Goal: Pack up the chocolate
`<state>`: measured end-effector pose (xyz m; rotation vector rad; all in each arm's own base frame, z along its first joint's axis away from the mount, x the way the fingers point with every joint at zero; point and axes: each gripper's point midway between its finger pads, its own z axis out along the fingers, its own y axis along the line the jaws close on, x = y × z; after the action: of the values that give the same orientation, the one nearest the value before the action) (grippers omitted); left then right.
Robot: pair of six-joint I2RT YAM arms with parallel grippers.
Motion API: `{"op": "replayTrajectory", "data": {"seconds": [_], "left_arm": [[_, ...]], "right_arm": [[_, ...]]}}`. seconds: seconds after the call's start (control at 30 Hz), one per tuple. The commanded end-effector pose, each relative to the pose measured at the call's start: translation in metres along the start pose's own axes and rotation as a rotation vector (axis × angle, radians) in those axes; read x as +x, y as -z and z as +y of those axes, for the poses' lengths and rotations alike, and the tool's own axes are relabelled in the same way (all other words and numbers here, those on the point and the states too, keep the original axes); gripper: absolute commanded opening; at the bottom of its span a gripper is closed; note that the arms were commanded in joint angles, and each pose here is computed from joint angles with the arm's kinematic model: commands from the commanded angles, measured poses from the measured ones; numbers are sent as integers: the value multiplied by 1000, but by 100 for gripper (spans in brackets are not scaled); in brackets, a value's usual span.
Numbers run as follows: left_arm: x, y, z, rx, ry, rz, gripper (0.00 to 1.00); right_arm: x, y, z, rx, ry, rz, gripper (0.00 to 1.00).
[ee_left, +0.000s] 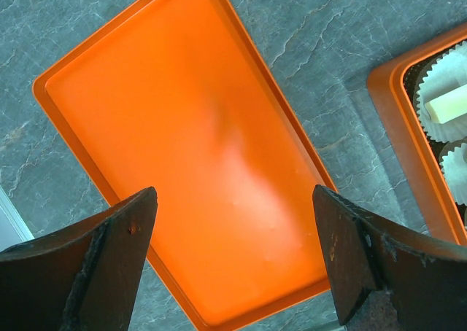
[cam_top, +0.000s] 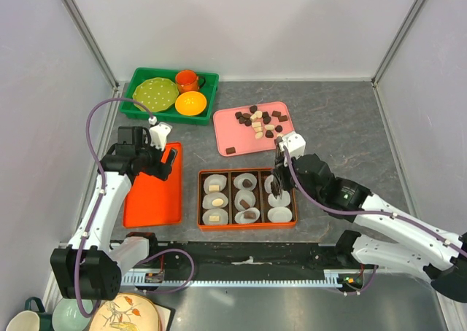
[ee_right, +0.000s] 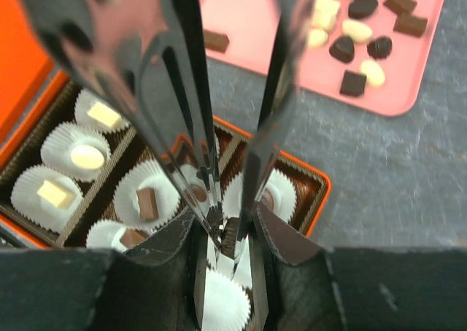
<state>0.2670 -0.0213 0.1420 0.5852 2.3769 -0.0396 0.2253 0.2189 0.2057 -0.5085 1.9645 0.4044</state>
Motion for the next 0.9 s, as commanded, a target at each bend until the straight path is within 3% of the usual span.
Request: {"op": "replayTrajectory", "data": {"seconds": [0.0,0.27,0.57,0.87], "left_arm": [[-14,2,5,-6,-18,-47,94],[-16,4,6,-8,-16,-47,94],[-16,5,6,-12,-19,-45,94],[-14,5,5,-13,-18,-46,94]], "right_arm": [[8,14,-11,56,-28,20,23],[17,8,-9,52,-24,33,25],[14,4,-10,63,-22,2,41],[-7,8,-7,45,-29,-53,42]]}}
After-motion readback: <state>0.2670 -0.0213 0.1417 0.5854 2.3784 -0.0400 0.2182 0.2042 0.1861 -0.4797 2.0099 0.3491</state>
